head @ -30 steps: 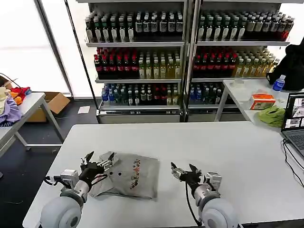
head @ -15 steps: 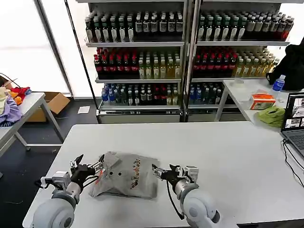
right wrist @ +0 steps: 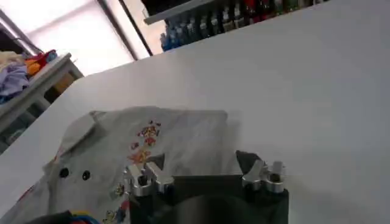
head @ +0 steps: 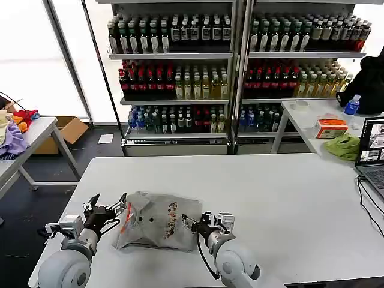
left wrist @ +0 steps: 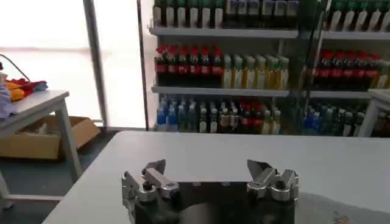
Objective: Fold and organize the clothes.
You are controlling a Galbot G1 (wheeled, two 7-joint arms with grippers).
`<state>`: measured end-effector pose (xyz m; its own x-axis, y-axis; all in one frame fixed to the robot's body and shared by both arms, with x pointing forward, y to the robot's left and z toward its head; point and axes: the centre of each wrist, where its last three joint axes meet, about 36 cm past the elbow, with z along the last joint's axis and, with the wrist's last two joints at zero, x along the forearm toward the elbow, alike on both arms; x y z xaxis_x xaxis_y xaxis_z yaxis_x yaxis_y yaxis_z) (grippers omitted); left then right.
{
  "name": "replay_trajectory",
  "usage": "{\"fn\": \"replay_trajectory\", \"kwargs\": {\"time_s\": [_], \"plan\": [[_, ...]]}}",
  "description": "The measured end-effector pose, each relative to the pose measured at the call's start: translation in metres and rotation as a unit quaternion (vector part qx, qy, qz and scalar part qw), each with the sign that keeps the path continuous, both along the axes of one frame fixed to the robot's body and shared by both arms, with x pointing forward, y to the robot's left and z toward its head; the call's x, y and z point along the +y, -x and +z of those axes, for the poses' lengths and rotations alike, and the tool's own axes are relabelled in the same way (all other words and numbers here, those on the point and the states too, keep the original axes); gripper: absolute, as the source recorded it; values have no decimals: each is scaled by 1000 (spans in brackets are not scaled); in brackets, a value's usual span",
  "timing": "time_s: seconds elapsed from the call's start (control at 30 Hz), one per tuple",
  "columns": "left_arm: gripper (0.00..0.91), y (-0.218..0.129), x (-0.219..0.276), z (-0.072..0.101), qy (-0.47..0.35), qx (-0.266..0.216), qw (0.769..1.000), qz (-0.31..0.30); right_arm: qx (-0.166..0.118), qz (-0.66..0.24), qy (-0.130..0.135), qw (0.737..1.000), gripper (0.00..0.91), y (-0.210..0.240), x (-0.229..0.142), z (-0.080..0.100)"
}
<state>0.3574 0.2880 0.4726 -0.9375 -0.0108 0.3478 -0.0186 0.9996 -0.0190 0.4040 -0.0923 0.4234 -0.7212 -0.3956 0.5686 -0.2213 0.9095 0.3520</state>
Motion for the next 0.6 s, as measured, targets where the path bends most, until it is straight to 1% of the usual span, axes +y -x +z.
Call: {"fn": "replay_trajectory", "kwargs": {"time_s": [0.03, 0.33, 0.6], "plan": [[907, 0, 0, -1, 1, 1, 1000, 0, 0, 0, 1, 1000, 0, 0, 1, -1], [907, 1, -4, -9, 7, 13, 1000, 1, 1, -1, 10, 1000, 0, 3, 3, -6], [907, 2, -7, -10, 10, 13, 1000, 4, -10, -10, 22, 1000, 0, 3, -4, -11]]}}
